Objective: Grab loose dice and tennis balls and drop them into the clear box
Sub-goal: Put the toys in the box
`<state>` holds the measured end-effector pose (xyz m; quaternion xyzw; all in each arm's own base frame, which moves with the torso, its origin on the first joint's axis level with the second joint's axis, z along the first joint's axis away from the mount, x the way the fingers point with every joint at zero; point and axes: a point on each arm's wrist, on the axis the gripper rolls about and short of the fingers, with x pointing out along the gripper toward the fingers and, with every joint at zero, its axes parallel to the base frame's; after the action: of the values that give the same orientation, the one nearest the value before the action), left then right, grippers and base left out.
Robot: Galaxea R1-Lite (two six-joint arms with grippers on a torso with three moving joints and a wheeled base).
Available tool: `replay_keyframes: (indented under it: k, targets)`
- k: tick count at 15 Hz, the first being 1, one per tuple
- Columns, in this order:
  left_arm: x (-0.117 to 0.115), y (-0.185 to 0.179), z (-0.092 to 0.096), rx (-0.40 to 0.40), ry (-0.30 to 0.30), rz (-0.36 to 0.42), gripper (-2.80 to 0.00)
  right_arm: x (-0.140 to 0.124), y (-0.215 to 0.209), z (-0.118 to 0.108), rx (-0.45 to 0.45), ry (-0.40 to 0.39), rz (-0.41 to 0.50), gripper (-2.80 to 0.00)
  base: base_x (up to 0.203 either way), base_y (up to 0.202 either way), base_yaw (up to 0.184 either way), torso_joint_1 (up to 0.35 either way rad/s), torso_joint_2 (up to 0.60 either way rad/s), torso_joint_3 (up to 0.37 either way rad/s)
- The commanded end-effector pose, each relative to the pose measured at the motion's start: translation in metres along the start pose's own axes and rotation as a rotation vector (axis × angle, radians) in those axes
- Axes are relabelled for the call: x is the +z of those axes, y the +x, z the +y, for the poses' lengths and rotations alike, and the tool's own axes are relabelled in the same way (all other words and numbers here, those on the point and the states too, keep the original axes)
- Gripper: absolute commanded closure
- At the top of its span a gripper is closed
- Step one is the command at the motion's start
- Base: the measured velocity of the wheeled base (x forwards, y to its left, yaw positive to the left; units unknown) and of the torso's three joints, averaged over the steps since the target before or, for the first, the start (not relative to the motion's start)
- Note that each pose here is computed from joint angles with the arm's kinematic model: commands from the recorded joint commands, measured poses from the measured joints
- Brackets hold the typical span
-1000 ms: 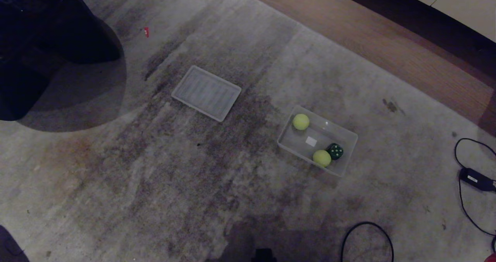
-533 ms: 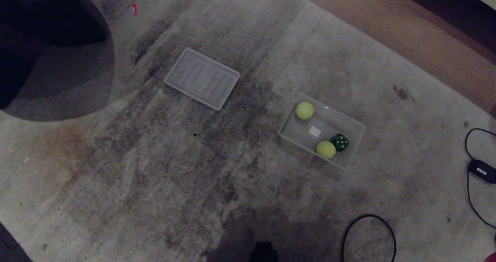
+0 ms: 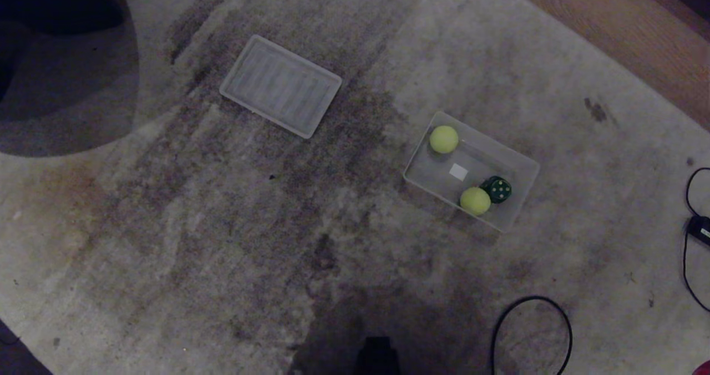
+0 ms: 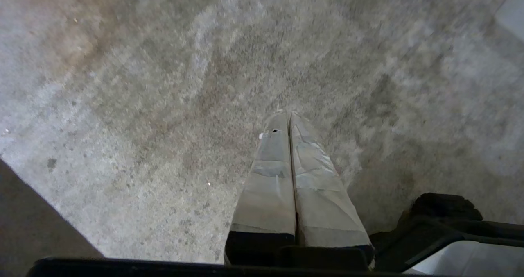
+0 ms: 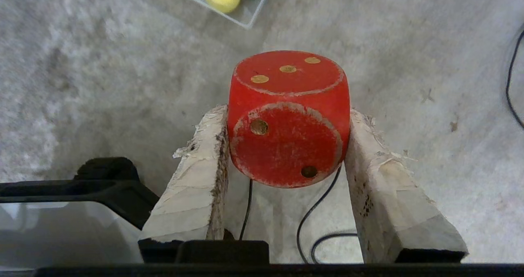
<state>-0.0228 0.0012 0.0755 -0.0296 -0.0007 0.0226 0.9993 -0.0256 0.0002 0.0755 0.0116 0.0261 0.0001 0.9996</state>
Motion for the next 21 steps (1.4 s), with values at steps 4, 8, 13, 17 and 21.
replay_keyframes:
  k: [4, 8, 13, 17, 21]
  targets:
    - [-0.001, 0.0, 0.0, -0.002, 0.009, 0.005, 0.0, 0.0, 0.0, 0.0, 0.001, 0.002, 0.003, 0.0, 0.0, 0.0, 0.0, 0.003, 0.0, -0.198]
    - [-0.001, 0.0, 0.0, -0.002, 0.009, 0.005, 0.0, 0.0, 0.0, 0.0, 0.001, 0.002, 0.003, 0.0, 0.0, 0.0, 0.0, 0.003, 0.0, -0.177]
    - [0.0, 0.0, 0.0, 0.002, -0.007, 0.003, 0.0, 0.0, 0.0, 0.0, 0.002, 0.0, 0.002, 0.0, 0.0, 0.0, 0.0, 0.002, 0.0, -0.027]
    - [0.0, 0.0, 0.0, 0.002, -0.008, 0.003, 0.0, 0.006, -0.002, 0.0, -0.003, 0.012, -0.012, 0.0, 0.0, 0.0, 0.0, 0.0, 0.0, 0.0]
    - [0.0, 0.0, 0.0, 0.002, -0.008, 0.003, 0.0, 0.052, 0.004, 0.001, -0.008, 0.104, 0.098, 0.0, 0.0, 0.0, 0.0, 0.0, 0.0, 0.0]
